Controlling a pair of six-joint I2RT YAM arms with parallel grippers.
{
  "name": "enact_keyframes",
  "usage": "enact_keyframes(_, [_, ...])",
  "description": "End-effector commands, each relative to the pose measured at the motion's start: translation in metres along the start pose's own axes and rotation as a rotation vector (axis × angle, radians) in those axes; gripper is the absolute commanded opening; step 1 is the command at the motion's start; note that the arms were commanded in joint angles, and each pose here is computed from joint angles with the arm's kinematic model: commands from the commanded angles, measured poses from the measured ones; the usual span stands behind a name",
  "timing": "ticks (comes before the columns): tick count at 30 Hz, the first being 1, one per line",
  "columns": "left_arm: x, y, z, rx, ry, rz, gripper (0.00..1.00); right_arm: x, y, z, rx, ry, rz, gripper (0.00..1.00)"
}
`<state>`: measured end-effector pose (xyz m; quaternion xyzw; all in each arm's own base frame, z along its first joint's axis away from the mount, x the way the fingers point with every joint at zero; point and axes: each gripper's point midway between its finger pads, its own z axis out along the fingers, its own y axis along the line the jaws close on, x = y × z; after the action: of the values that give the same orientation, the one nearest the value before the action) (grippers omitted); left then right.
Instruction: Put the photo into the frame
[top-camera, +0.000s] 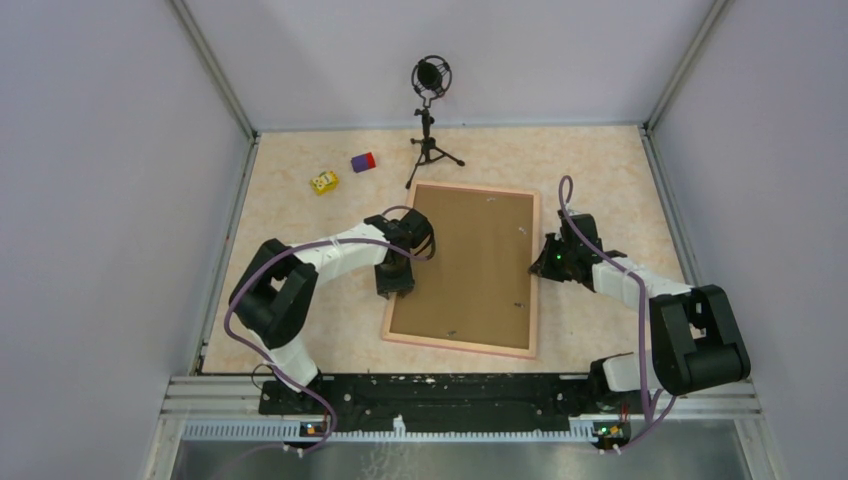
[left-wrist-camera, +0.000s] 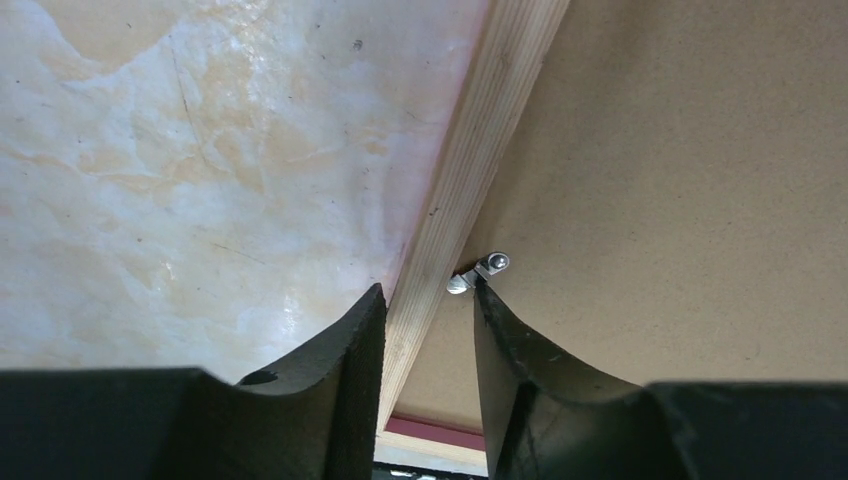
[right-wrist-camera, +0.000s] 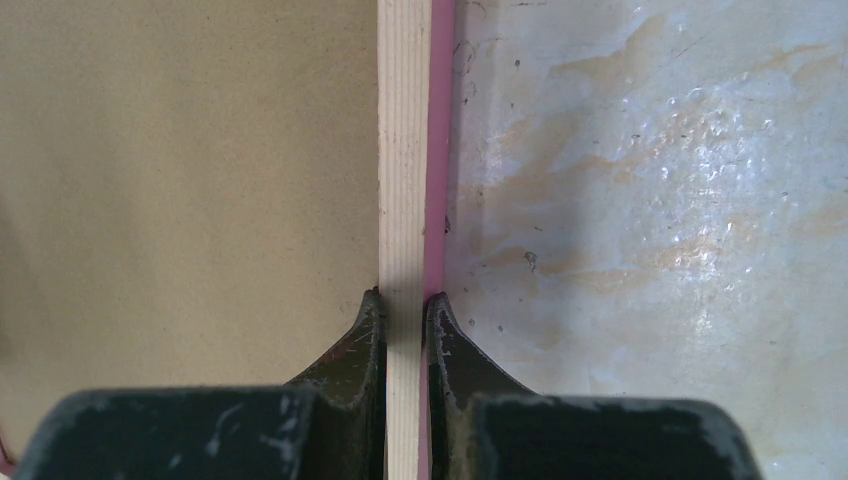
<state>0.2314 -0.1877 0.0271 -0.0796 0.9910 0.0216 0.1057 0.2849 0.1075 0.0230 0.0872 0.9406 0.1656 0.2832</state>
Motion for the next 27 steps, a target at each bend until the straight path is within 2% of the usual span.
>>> enact_keyframes(1, [-0.003, 0.020, 0.004, -0.099, -0.035, 0.021, 0.39, 0.056, -0.010, 0.002, 0.002, 0.194, 0.006, 0.00])
enact_keyframes(7, [-0.014, 0.025, 0.003, -0.114, -0.071, 0.007, 0.35, 0.057, -0.010, 0.001, 0.001, 0.198, 0.006, 0.00])
enact_keyframes(18, [-0.046, 0.007, 0.007, -0.065, -0.176, -0.037, 0.31, 0.057, -0.008, 0.001, -0.005, 0.192, 0.003, 0.00])
enact_keyframes(22, [-0.047, 0.007, 0.013, -0.059, -0.202, -0.072, 0.26, 0.060, -0.006, -0.002, -0.011, 0.192, 0.010, 0.00])
enact_keyframes(27, [-0.060, -0.009, 0.020, 0.005, -0.252, -0.084, 0.23, 0.081, -0.012, -0.003, 0.016, 0.228, 0.102, 0.00])
